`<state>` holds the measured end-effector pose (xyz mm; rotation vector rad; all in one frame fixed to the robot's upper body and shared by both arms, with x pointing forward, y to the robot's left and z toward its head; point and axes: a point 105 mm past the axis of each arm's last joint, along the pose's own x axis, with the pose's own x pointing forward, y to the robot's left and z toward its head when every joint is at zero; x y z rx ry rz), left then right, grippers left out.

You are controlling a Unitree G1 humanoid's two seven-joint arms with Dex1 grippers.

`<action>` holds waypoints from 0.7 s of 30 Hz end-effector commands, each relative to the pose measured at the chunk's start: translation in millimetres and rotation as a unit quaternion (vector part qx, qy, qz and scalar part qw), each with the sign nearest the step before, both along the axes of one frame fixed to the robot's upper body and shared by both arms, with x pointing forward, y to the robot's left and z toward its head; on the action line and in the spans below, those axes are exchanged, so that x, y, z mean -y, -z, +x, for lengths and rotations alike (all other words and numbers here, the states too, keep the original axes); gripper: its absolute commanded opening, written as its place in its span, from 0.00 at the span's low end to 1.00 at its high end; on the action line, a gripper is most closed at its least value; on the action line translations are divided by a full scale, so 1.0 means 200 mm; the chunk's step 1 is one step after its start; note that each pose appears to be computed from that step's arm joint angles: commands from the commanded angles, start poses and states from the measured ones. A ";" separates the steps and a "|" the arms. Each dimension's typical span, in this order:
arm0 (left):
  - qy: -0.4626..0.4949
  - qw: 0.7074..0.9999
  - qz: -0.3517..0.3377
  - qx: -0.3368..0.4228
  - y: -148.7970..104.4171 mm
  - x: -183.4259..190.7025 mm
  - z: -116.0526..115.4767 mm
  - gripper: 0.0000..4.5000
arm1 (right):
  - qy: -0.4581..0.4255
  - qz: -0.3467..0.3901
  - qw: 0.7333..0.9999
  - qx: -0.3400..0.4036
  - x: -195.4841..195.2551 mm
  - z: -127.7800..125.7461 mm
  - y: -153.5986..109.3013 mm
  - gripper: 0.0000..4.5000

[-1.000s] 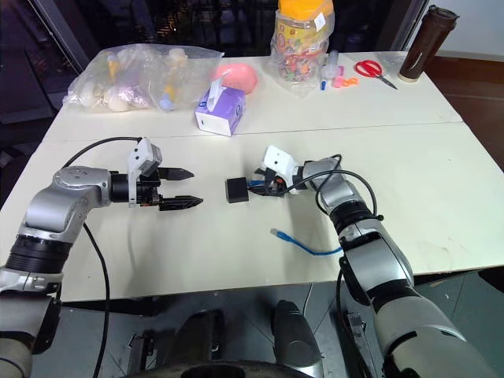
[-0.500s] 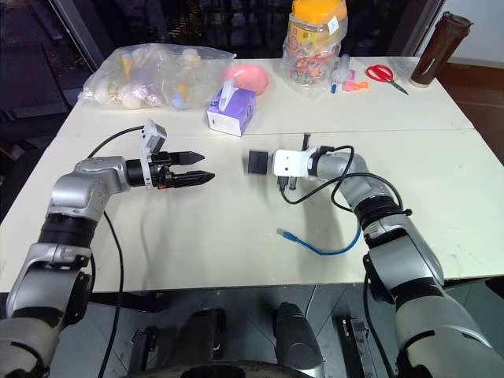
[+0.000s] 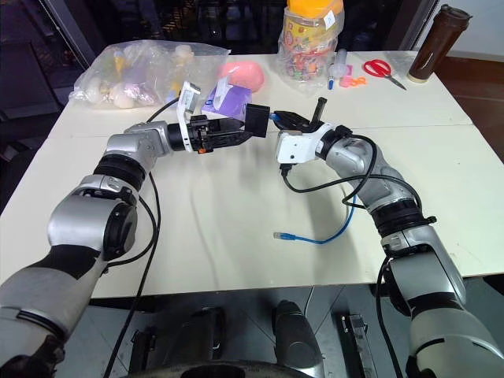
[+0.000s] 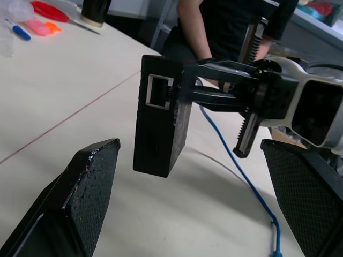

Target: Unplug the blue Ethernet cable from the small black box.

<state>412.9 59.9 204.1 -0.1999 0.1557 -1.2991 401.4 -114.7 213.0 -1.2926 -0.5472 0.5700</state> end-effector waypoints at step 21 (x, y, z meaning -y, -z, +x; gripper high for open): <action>-0.023 0.999 -0.040 0.019 -0.05 0.04 0.03 0.11 | 0.065 0.183 0.978 -0.076 0.22 -0.20 -0.06 0.75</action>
